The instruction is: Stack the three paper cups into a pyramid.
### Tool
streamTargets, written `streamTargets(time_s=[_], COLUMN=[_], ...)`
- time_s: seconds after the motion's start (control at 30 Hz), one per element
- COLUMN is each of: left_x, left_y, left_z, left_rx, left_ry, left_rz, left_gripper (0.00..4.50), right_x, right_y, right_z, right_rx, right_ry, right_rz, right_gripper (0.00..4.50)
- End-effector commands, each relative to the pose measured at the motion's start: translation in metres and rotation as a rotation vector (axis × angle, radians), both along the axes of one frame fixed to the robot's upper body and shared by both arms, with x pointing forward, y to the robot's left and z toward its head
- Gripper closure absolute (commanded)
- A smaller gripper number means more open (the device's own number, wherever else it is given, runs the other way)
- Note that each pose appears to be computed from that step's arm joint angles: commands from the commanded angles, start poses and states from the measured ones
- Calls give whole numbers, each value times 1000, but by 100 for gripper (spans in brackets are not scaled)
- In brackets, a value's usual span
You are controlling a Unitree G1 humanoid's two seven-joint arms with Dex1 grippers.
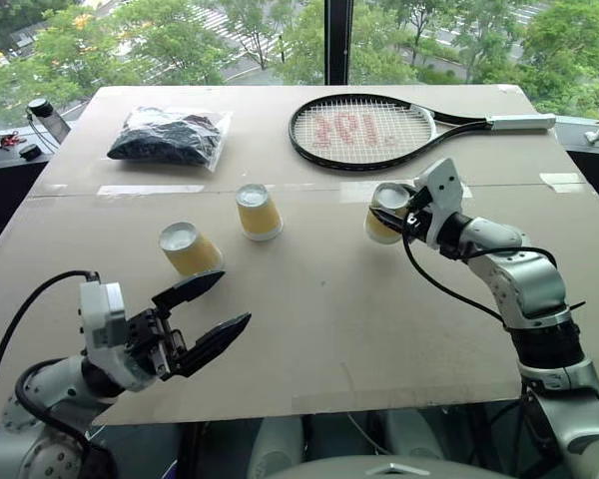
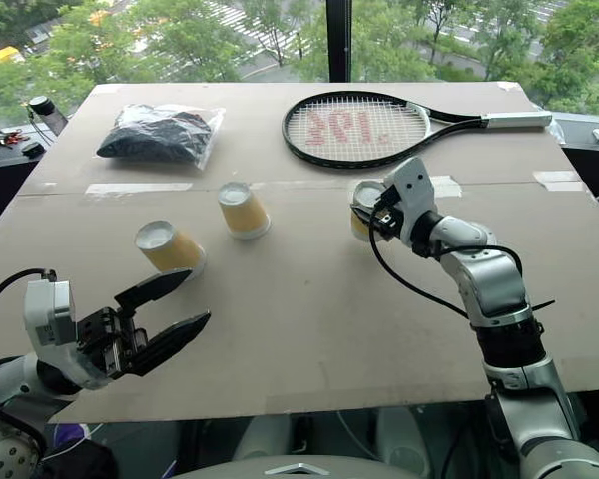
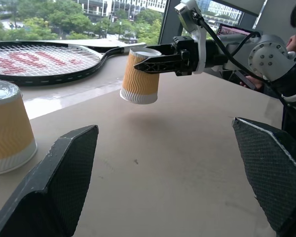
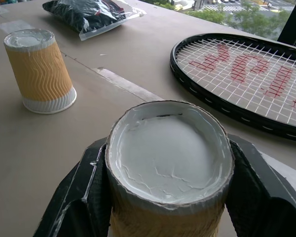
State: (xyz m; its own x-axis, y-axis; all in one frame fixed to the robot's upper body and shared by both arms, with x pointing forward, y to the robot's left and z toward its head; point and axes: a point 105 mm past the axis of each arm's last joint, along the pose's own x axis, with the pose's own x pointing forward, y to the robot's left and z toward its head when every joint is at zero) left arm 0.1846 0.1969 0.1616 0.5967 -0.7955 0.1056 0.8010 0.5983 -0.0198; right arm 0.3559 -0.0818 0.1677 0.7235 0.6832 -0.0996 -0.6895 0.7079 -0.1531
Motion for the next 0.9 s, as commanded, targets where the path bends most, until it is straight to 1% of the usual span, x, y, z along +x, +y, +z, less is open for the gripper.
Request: streamTargets(time_s=[0.03, 0.23, 0.33, 0.6, 0.77, 0.83, 0.9], left_x=[-5, -6, -4, 1, 3, 5, 7], left_y=[-2, -1, 4, 12, 11, 10, 10], left_z=[11, 11, 11, 3, 4, 5, 5], left_rx=[-7, -7, -3, 9, 2, -9, -20], left_ry=[-52, -49, -44, 9, 2, -10, -13], left_rz=[7, 14, 32, 78, 73, 74, 80], left_gripper=[0, 0, 0, 0, 0, 0, 0], right_x=[0, 0, 4, 12, 13, 12, 15], right_y=[8, 21, 29, 35, 38, 40, 37], right_z=[11, 6, 3, 5, 4, -3, -12], right_rx=[19, 43, 61, 70, 66, 62, 41], right_ry=[-45, -27, -25, -49, -52, -18, 0], right_rz=[20, 37, 34, 36, 48, 65, 55], right_gripper=[227, 227, 227, 227, 227, 227, 121])
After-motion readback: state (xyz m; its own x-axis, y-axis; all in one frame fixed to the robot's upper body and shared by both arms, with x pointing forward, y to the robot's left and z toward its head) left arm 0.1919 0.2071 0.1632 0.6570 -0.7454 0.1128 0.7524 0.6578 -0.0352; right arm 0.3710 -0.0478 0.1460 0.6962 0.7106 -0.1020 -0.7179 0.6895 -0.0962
